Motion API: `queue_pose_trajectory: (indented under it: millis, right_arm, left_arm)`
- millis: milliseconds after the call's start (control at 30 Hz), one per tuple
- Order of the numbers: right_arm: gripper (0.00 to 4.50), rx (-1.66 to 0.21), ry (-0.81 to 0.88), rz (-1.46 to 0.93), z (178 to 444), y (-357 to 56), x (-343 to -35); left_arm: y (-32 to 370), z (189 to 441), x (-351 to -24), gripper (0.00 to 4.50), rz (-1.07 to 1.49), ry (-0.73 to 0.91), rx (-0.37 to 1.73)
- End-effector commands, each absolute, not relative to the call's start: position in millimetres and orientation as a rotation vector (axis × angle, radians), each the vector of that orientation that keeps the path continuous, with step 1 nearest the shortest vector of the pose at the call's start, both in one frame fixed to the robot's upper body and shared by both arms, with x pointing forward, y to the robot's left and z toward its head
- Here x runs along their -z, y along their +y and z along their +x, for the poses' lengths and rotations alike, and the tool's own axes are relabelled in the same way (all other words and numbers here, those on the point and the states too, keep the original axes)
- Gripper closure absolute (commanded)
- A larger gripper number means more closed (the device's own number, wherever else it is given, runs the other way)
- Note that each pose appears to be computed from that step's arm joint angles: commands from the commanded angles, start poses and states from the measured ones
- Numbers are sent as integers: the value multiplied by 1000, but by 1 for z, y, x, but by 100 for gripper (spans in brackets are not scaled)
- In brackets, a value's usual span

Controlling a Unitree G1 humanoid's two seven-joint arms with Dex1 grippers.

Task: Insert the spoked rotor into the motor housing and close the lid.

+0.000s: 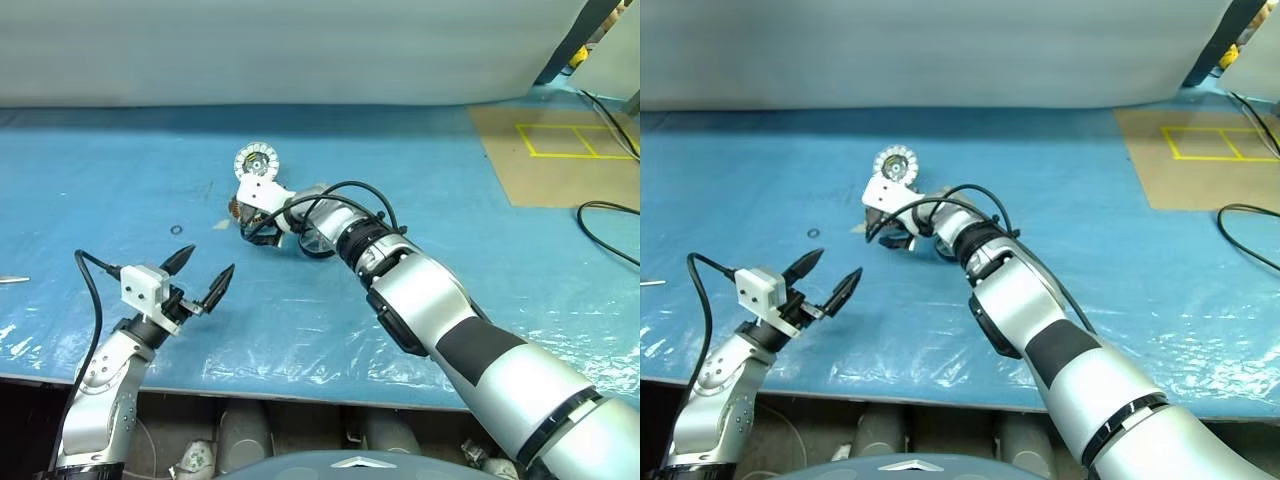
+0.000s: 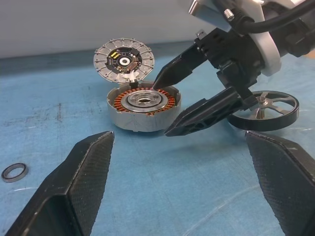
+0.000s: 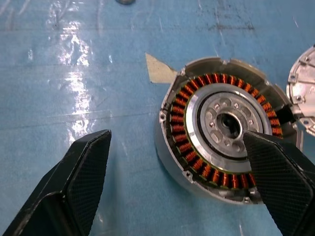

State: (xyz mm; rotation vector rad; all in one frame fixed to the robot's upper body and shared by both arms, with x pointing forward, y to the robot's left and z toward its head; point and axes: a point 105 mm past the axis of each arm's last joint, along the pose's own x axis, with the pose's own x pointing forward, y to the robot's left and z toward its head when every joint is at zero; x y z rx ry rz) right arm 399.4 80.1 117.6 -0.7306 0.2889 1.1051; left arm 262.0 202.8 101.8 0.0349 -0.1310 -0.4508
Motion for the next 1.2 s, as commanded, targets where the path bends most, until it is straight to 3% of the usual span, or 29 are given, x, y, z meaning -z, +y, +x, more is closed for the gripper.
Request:
queue_pose_trajectory:
  millis: [33, 333, 533, 800, 1200]
  right_arm:
    - [2, -1147, 288, -711, 389, 96, -115]
    - [2, -1292, 502, -739, 374, 76, -92]
    - [2, -1414, 624, -762, 365, 60, -92]
    - [2, -1346, 342, -707, 380, 83, -128]
    - [2, -1193, 102, -752, 395, 97, -149]
  left_arm:
    - [201, 262, -115, 0, 61, -186, 453]
    - [202, 267, -114, 0, 72, -188, 450]
    - [202, 271, -114, 0, 79, -190, 451]
    - [202, 277, -113, 0, 86, -189, 461]
    - [201, 281, -114, 0, 89, -193, 469]
